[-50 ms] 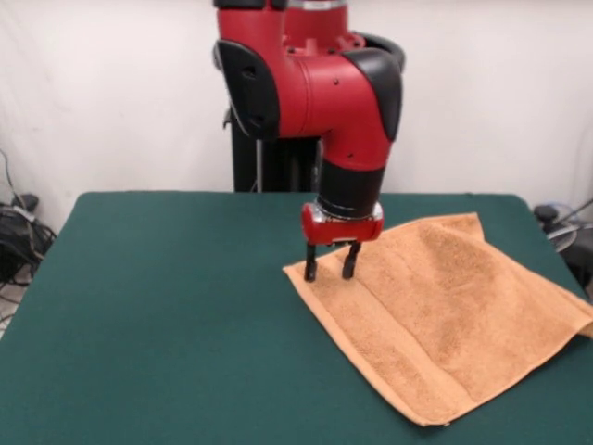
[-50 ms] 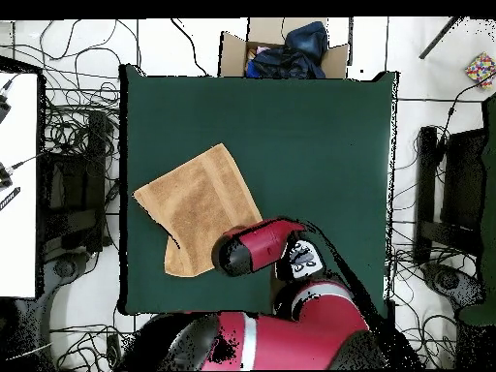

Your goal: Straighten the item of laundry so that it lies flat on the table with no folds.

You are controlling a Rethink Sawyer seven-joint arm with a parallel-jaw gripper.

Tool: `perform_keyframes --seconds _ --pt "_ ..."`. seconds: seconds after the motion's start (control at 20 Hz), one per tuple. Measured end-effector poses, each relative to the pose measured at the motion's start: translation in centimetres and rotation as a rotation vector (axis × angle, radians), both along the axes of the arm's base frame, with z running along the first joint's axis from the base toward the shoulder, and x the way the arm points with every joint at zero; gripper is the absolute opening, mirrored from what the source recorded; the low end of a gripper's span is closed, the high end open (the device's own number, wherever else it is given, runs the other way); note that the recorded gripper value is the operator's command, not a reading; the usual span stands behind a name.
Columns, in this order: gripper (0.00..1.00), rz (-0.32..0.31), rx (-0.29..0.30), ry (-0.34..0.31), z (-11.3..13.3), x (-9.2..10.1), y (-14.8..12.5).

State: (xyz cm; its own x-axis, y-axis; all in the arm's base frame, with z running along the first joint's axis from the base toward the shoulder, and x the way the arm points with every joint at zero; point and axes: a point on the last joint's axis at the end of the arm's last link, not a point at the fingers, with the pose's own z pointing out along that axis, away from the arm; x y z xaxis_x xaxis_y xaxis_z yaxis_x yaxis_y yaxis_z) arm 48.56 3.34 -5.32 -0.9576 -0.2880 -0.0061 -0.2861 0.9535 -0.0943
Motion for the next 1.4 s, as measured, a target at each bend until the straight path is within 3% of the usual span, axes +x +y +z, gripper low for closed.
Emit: perform_keyframes --seconds 0.1,0.15,0.95,1.4 --pt "1.0 -0.004 -0.001 -0.001 0.0 0.0 0.1" --pt "0.0 -0.01 0.0 0.0 -0.1 0.0 0.2" --pt "0.0 -0.088 0.021 0.009 -0.1 0.3 0.1" --pt "0.0 -0.14 0.066 0.033 -0.1 0.7 -0.6"
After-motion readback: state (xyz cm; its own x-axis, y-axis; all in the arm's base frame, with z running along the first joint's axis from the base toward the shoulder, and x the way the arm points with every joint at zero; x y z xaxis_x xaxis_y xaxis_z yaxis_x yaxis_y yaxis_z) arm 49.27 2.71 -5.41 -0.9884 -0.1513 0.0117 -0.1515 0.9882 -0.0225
